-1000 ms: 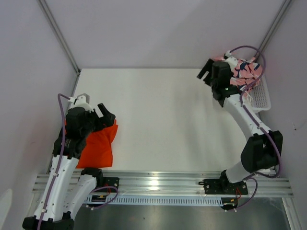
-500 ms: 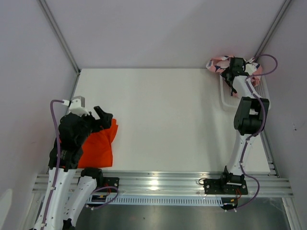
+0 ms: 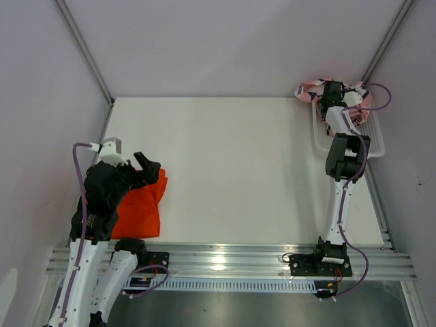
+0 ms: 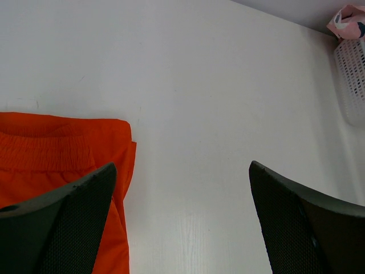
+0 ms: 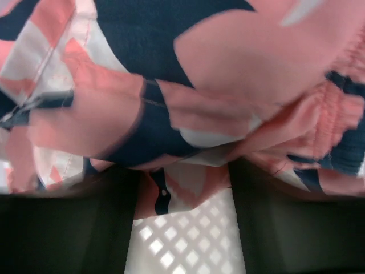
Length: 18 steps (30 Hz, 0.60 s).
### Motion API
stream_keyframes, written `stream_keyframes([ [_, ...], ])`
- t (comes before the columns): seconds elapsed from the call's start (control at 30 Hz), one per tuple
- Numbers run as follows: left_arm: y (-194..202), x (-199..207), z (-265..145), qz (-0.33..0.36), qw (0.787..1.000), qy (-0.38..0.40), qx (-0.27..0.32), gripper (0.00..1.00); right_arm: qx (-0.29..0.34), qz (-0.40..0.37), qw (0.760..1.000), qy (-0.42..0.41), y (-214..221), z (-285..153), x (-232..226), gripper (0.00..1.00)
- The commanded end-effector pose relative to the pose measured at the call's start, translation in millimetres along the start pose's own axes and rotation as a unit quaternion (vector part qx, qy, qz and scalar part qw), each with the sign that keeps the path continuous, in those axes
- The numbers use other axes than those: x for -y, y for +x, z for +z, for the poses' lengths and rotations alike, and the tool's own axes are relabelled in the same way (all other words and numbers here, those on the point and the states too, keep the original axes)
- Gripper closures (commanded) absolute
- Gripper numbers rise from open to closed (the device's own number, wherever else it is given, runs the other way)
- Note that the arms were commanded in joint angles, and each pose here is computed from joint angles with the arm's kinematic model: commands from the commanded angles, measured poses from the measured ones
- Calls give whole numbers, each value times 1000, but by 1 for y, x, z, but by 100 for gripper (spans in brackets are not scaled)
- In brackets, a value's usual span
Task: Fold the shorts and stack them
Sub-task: Grab the shorts from the pile
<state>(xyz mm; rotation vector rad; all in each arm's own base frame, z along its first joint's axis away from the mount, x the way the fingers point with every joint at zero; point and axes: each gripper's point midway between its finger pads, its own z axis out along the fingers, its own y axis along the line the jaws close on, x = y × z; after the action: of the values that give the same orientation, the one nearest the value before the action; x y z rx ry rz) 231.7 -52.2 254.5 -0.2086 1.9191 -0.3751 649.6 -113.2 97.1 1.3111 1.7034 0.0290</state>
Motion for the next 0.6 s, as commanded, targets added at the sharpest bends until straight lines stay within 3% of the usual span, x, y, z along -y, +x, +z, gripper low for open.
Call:
stream_keyframes([
  [0.0,-4,2,1,8,1000,7,10,1,30,52,997,-43,-26,7,-29,61],
  [0.07,-4,2,1,8,1000,6,9,1,49,55,995,-74,-45,-6,-46,91],
  [0.1,-4,1,1,9,1000,5,9,1,62,59,992,-93,-56,-13,-56,100],
  [0.3,-2,5,3,6,1000,17,8,1,180,34,972,-150,-177,-125,-123,100],
  [0.37,-2,6,4,6,1000,20,6,1,190,23,963,-192,-201,-160,-141,100],
  [0.4,-2,6,4,7,1000,20,5,1,205,36,951,-228,-226,-200,-154,100],
  [0.5,-2,8,4,8,1000,23,5,1,196,12,931,-307,-243,-264,-177,100],
  [0.57,-1,7,4,9,1000,24,4,1,193,-2,911,-365,-254,-332,-189,100],
])
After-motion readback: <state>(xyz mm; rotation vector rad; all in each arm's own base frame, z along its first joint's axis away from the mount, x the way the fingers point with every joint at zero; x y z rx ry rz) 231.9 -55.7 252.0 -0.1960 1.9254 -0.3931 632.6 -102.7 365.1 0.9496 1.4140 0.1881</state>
